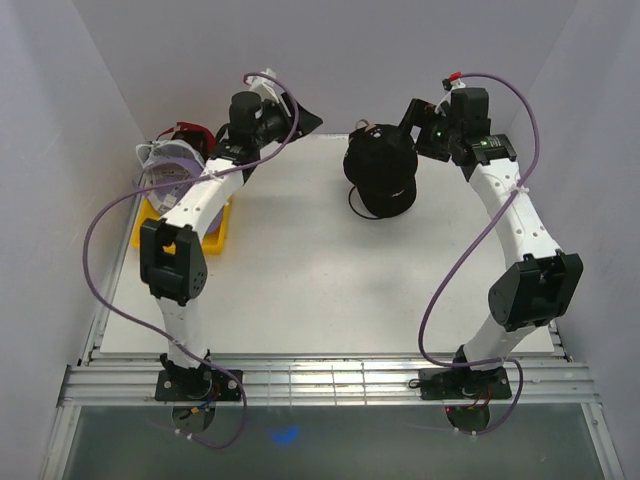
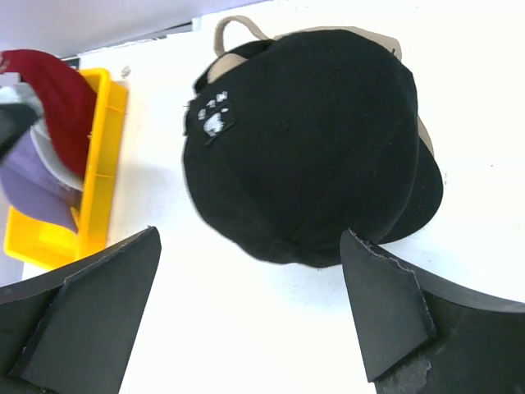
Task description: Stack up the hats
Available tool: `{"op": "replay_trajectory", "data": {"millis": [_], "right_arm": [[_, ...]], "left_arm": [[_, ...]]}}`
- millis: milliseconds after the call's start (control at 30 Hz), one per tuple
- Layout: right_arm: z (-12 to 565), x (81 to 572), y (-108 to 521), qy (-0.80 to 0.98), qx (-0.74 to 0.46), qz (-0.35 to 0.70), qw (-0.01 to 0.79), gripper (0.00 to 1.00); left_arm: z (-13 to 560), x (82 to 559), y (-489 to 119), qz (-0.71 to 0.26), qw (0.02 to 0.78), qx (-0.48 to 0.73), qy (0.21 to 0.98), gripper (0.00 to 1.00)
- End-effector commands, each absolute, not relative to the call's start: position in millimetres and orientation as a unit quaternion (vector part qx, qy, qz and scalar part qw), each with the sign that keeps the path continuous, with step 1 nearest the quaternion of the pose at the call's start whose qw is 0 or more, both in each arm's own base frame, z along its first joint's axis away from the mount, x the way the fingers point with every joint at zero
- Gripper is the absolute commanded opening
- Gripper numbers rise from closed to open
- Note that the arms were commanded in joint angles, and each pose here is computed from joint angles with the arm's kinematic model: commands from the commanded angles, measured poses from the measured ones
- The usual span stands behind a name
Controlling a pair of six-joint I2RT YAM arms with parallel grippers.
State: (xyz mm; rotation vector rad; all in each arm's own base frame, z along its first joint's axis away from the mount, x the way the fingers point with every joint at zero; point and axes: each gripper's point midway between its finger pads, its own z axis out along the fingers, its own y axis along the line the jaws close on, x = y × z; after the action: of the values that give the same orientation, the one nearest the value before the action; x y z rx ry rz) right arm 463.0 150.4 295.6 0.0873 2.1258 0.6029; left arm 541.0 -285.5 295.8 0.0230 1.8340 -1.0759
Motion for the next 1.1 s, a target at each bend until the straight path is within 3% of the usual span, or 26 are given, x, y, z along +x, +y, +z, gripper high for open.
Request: {"op": "replay_trajectory", "data": {"millis": [0, 100, 333, 800, 1067], "right_arm": [[353.8, 443.5, 147.6, 0.83, 0.03, 0.264, 0.491, 0.95], [358.6, 427.3, 152.5, 0.828, 0.018, 0.283, 0.483, 0.95], [338.8, 395.6, 172.1, 0.834, -0.016, 0.32, 0.45, 0.93], [312.1, 375.6, 191.6, 0.85, -0.05, 0.324, 0.412, 0.92], [305.1, 377.3, 194.1, 0.856, -0.054, 0.321, 0.402, 0.92]], "left_arm": [[369.7, 505.1, -226.0, -0.35, 0.569, -0.059, 0.742, 0.61], [361.8, 477.6, -150.8, -0.207, 0.578, -0.183, 0.768, 0.57], [294.0, 411.2, -55.9, 0.011, 0.511, -0.29, 0.809, 0.52], [233.2, 451.3, 26.1, 0.139, 0.408, -0.343, 0.835, 0.53], [201.8, 473.4, 32.7, 0.136, 0.38, -0.341, 0.849, 0.55]]}}
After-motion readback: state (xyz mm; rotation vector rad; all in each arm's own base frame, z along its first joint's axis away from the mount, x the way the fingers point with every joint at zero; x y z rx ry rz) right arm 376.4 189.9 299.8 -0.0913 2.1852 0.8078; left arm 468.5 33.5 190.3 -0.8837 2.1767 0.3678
